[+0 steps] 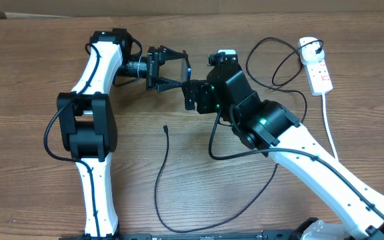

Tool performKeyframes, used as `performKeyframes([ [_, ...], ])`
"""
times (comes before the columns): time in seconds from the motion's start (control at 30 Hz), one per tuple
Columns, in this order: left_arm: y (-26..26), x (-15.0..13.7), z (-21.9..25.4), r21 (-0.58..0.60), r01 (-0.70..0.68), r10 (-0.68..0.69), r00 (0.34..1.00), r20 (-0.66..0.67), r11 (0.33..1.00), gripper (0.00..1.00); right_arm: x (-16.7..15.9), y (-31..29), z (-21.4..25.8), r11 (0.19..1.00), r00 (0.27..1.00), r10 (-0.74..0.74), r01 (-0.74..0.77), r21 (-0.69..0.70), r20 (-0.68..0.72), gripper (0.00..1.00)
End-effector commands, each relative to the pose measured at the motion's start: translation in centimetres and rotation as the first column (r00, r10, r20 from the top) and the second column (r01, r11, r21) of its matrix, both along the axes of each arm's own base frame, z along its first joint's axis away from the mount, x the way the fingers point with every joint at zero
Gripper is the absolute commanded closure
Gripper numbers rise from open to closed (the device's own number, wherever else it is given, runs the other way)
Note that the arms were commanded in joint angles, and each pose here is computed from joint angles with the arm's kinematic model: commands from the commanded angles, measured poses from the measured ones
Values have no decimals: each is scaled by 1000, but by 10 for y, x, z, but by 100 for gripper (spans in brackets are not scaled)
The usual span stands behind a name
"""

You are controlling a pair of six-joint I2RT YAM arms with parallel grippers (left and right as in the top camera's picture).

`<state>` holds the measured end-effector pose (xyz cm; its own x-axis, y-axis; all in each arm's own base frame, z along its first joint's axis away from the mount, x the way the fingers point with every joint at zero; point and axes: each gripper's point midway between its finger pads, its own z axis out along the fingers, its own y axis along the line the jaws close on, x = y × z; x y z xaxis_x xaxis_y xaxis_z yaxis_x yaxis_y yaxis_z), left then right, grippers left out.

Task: Plug charger to phone and switch on socket
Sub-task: 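Move the right gripper toward the phone held by the left gripper, then close the right gripper on the phone's side edge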

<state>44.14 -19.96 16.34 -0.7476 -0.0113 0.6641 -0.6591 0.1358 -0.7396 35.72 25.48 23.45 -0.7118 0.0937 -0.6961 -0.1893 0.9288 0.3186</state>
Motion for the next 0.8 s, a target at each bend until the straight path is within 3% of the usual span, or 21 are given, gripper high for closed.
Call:
performKeyframes([
  [0.0,-11,-2,5,12,26,-27,999,18,1000,41,8,4,22,1000,999,-4,3,26,48,4],
  [0.3,-24,-8,0,40,56,-56,998,0,998,41,8,8,2,999,999,-33,35,40,-31,25],
  [0.57,-29,-11,-3,58,71,-72,997,7,996,41,8,7,-18,998,994,-60,62,22,-88,28],
  [0.77,-32,-10,-3,57,76,-78,997,28,995,41,10,6,-21,997,993,-71,72,13,-90,41],
])
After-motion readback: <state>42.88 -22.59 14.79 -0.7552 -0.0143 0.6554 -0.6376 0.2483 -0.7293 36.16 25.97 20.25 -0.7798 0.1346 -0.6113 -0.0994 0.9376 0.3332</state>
